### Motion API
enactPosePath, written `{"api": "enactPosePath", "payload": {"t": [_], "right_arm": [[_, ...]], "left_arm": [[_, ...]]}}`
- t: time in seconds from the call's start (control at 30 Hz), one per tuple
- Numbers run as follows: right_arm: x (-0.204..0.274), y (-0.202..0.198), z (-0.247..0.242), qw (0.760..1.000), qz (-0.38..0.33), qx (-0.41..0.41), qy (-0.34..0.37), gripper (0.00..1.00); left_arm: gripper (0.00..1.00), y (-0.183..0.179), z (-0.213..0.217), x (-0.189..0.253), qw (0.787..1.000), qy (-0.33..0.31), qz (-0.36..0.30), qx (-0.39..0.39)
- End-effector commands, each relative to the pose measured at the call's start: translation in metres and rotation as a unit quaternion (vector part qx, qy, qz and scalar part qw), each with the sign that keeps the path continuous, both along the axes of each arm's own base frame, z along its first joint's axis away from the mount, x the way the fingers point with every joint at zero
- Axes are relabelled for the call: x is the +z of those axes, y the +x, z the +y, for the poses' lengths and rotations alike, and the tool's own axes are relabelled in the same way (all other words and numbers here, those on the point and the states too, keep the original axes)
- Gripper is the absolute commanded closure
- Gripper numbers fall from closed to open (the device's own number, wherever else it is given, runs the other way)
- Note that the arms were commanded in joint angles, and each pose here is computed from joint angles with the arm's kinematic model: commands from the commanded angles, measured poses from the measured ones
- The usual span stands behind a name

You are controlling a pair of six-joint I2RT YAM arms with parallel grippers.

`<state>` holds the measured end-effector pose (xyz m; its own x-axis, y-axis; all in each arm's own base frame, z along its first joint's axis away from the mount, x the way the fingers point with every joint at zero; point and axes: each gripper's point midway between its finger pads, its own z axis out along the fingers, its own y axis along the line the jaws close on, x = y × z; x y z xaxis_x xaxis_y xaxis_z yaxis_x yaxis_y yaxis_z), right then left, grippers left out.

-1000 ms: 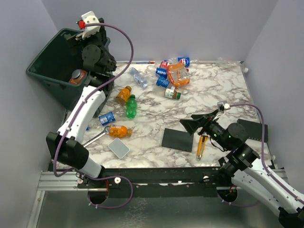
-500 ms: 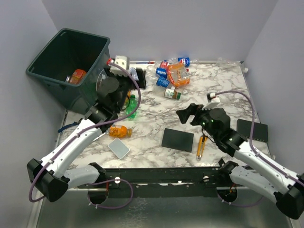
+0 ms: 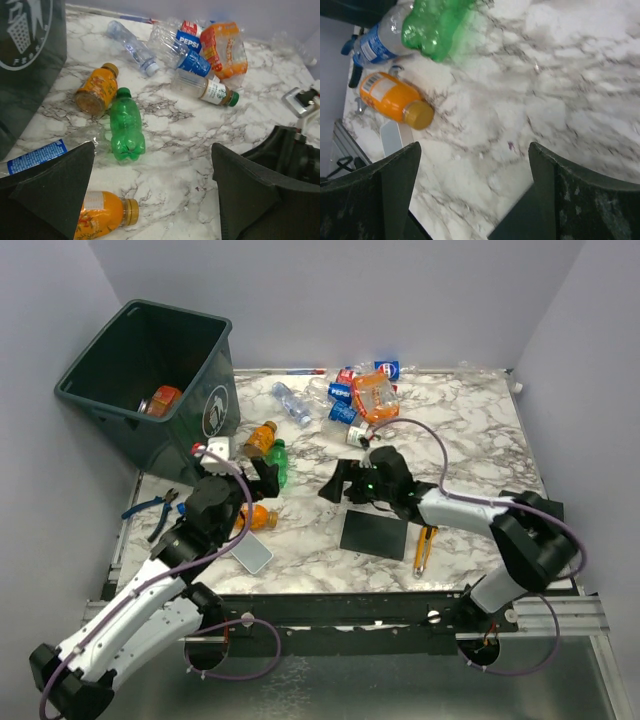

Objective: Put the plastic bottles in the bin
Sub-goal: Place the plastic bottle in the trash bin, then pick up the plastic bottle at the center of the board.

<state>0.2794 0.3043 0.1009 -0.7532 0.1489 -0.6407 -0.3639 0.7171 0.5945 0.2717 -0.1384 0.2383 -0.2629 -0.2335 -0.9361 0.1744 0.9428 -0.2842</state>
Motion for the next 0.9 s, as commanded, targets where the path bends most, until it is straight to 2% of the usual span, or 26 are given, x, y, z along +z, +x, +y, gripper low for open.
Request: {"api": "enactPosePath", "payload": {"t": [0.0,0.03,0.17,0.37,0.7,0.87], "right_arm": [[0.022,0.036,0.055,0.998,0.008,0.018,0.064,0.07],[0.031,0.049,0.069,0.997,0.007,0.02,0.078,0.07],[0.019,0.082,0.104,0.994,0.044,0.013,0.096,0.05],[-0.017,0.113,0.123,0.992,0.092,-0.028,0.078,0.05],[-0.04,0.112,0.153,0.989,0.123,-0.001,0.08,0.11],[-0.057,0.102,0.162,0.987,0.141,0.013,0.071,0.17]], "left_arm": [[0.01,-0.007,0.041,0.004,0.995,-0.015,-0.043,0.086],[0.01,-0.009,0.048,0.004,0.994,-0.02,-0.05,0.098],[0.01,-0.014,0.06,0.009,0.989,-0.038,-0.068,0.125],[0.01,-0.017,0.066,0.012,0.987,-0.045,-0.076,0.134],[0.01,-0.015,0.065,0.01,0.988,-0.042,-0.073,0.133],[0.01,-0.015,0.064,0.008,0.988,-0.039,-0.07,0.131]]}}
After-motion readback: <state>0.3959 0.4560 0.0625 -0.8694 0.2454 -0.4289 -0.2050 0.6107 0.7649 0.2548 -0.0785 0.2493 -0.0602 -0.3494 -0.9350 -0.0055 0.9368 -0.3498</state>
